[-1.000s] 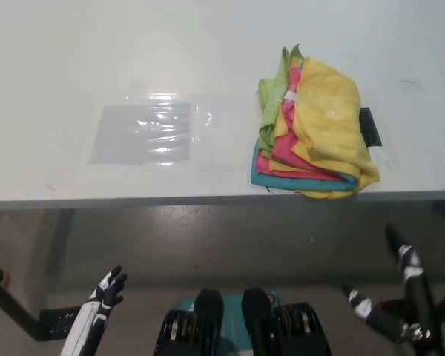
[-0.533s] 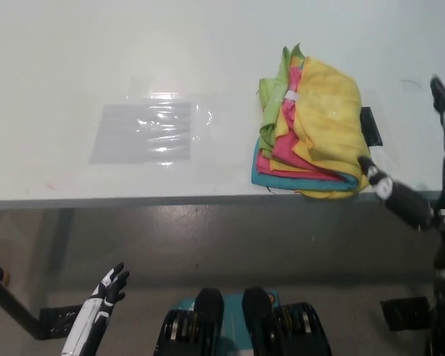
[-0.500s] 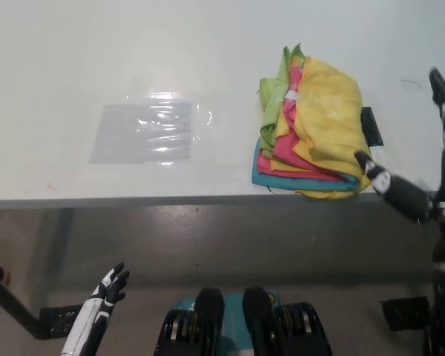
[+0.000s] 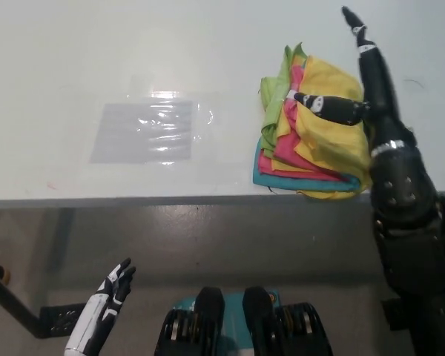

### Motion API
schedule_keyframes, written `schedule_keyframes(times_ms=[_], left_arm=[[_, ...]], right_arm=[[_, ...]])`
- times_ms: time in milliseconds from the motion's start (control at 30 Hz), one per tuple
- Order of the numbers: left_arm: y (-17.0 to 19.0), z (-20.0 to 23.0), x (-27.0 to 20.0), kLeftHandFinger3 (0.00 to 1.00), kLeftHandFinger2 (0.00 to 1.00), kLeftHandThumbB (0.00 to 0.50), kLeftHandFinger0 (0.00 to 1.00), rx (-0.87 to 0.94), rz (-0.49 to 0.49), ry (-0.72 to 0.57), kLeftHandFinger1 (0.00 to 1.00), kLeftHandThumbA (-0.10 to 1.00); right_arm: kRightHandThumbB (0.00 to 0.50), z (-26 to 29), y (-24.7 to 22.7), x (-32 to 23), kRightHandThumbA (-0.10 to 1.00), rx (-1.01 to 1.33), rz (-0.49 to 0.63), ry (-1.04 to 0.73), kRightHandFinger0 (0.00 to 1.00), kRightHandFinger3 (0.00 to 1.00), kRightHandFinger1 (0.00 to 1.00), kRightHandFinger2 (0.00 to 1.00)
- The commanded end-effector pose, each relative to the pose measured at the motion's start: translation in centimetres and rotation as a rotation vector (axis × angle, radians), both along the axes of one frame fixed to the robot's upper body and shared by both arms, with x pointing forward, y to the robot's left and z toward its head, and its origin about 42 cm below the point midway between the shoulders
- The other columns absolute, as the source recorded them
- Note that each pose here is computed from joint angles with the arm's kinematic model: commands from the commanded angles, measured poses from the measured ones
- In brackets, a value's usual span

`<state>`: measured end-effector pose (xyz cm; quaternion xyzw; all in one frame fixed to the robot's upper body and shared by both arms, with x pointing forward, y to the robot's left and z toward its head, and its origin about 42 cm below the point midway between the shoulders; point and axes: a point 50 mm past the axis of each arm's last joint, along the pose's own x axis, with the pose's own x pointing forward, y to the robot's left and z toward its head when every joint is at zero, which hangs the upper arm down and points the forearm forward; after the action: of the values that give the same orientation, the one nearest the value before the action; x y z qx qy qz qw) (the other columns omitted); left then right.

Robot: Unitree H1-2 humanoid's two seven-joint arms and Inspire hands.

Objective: A stack of folded microfibre clothes with a single fold is kept infront of the robot. the robot uses its right hand to grab one end of the clothes and pulla it away from the other end to unfold

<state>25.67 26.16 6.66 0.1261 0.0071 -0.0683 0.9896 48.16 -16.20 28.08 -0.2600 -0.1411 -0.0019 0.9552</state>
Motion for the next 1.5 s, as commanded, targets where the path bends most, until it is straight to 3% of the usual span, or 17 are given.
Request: schedule_keyframes(times_ms=[0,100,267,633,833,867,933,967,1000,1033,1067,1100,1167,1267,1433,1467], left_arm=[[0.3,1.4,0.5,1.0,1.0,0.357,1.0,0.035,-0.033,-0.05,1.0,0.97],[0.2,1.5,0.5,1.0,1.0,0.352,1.0,0.033,-0.037,-0.05,1.0,0.96],[0.2,1.6,0.5,1.0,1.0,0.344,1.0,0.033,-0.053,-0.046,1.0,0.94],[-0.1,1.9,0.6,1.0,1.0,0.339,1.0,0.074,-0.081,-0.058,1.0,0.97],[-0.2,2.5,1.2,1.0,1.0,0.339,1.0,0.078,-0.093,-0.067,1.0,0.97],[-0.2,2.6,1.3,1.0,1.0,0.338,1.0,0.079,-0.094,-0.069,1.0,0.97],[-0.2,2.7,1.2,1.0,1.0,0.336,1.0,0.083,-0.092,-0.07,1.0,0.97],[-0.2,2.7,1.2,1.0,1.0,0.331,1.0,0.084,-0.091,-0.071,1.0,0.97],[-0.2,2.7,1.2,1.0,1.0,0.33,1.0,0.085,-0.091,-0.072,1.0,0.97],[-0.2,2.7,1.2,1.0,1.0,0.331,1.0,0.085,-0.091,-0.072,1.0,0.97],[-0.2,2.7,1.3,1.0,1.0,0.319,1.0,0.083,-0.094,-0.076,1.0,0.96],[-0.2,2.7,1.3,1.0,1.0,0.325,1.0,0.089,-0.095,-0.072,1.0,0.97],[0.0,3.1,1.8,1.0,1.0,0.322,1.0,0.094,-0.098,-0.077,1.0,0.97],[0.1,3.1,1.9,1.0,1.0,0.324,1.0,0.098,-0.094,-0.075,1.0,0.97],[0.0,3.0,1.9,1.0,1.0,0.308,1.0,0.101,-0.1,-0.074,1.0,0.97],[0.0,3.1,1.9,1.0,1.0,0.309,1.0,0.102,-0.101,-0.074,1.0,0.97]], right_arm=[[0.249,2.0,1.7,2.3,1.0,-0.002,-0.003,0.0,1.0,1.0,1.0,1.0],[0.234,1.7,2.3,2.9,1.0,0.005,0.002,0.028,1.0,1.0,1.0,1.0],[0.261,1.0,3.6,4.9,1.0,-0.015,-0.009,0.077,1.0,1.0,1.0,1.0],[0.254,-1.8,4.1,6.2,1.0,-0.056,-0.02,0.208,1.0,1.0,1.0,1.0],[0.273,-4.1,3.3,6.7,1.0,-0.263,-0.082,0.316,1.0,1.0,1.0,1.0],[0.26,-4.4,3.0,6.8,0.82,-0.298,-0.109,0.347,1.0,1.0,1.0,1.0],[0.27,-4.9,2.5,7.0,0.76,-0.413,-0.153,0.434,1.0,1.0,1.0,1.0],[0.263,-5.1,2.3,7.1,0.72,-0.462,-0.167,0.474,0.93,1.0,1.0,1.0],[0.259,-5.2,2.2,7.2,0.69,-0.477,-0.173,0.487,0.8,1.0,0.94,1.0],[0.252,-5.2,2.2,7.2,0.69,-0.48,-0.174,0.488,0.76,1.0,0.89,1.0],[0.226,-5.5,1.7,7.3,0.57,-0.54,-0.197,0.523,0.6,1.0,0.75,0.86],[0.195,-5.8,1.3,7.2,0.34,-0.572,-0.221,0.51,0.37,1.0,0.46,0.56],[0.227,-5.8,0.7,7.2,0.1,-0.596,-0.264,0.463,0.02,1.0,0.05,0.23],[0.228,-5.5,0.5,7.2,0.05,-0.572,-0.271,0.445,0.0,1.0,0.0,0.06],[0.224,-4.9,0.2,6.9,-0.04,-0.506,-0.278,0.355,0.0,1.0,0.01,0.05],[0.224,-4.7,0.2,6.8,-0.04,-0.496,-0.277,0.337,0.0,0.96,0.0,0.05]])
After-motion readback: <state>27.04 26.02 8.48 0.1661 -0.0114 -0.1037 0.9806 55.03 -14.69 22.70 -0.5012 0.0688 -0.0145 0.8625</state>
